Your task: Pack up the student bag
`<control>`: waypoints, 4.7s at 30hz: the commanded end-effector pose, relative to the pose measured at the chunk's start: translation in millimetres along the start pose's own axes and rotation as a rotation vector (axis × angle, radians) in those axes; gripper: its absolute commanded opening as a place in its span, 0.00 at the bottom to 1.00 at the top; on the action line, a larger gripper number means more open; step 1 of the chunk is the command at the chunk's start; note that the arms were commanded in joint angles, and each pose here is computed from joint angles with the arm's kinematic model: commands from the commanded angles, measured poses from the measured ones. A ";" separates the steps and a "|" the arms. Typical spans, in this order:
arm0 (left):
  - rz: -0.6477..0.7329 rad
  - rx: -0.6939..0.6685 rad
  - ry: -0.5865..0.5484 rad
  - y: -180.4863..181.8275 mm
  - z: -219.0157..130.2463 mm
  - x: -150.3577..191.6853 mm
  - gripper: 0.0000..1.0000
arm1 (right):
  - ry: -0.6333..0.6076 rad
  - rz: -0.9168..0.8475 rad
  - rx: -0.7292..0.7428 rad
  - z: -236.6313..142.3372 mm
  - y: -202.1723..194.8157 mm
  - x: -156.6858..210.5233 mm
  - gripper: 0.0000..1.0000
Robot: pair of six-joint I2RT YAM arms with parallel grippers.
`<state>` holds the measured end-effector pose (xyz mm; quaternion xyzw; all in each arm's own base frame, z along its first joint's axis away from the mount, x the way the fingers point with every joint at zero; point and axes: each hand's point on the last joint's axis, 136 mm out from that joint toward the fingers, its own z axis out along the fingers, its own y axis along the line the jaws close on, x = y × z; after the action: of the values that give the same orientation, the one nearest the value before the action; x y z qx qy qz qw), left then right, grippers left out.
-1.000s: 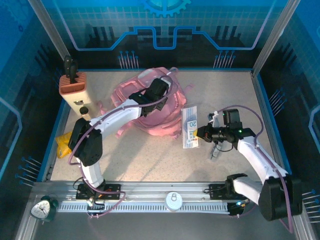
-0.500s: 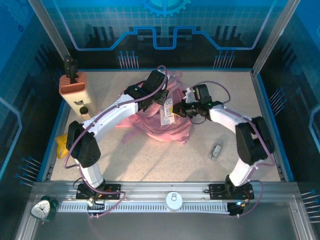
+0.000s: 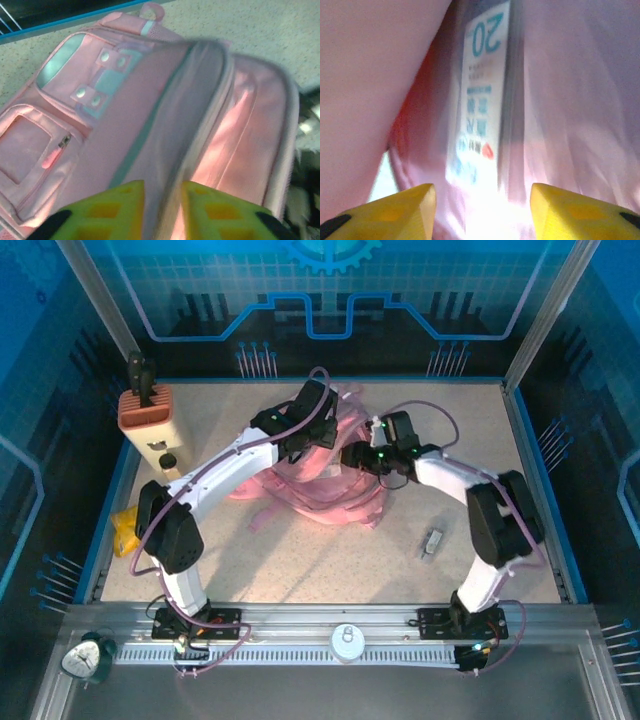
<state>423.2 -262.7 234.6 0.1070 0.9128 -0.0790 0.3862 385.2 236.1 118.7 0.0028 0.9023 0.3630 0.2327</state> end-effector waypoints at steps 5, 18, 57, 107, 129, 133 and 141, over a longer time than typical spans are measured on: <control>-0.302 0.087 -0.008 30.9 -36.2 29.8 0.45 | -0.055 -0.095 0.062 -59.6 -2.9 26.5 0.60; -0.758 0.155 0.123 96.0 18.4 103.2 0.51 | 0.060 -0.007 0.097 -75.5 -30.7 81.5 0.69; -1.012 -0.051 0.231 93.4 113.8 141.2 0.01 | 0.171 0.116 0.348 -112.3 -93.4 131.4 0.55; -1.293 0.341 0.169 -2.0 9.4 139.8 0.00 | -0.053 -0.127 0.372 -61.9 23.4 89.6 0.73; -1.237 0.412 0.157 -17.4 -10.5 120.1 0.00 | -0.330 0.088 0.513 0.1 31.4 91.9 0.85; -1.238 0.424 0.152 -18.8 -11.1 118.1 0.00 | -0.345 0.091 0.543 6.1 26.3 87.7 0.88; -1.205 0.384 0.108 -9.9 -15.1 112.8 0.00 | -0.331 0.048 0.695 -24.6 -0.8 98.7 0.72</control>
<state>328.2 -240.1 116.6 -0.3977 0.8114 -0.3921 0.1723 290.0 267.4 84.3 0.1505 0.9279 0.0920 0.3284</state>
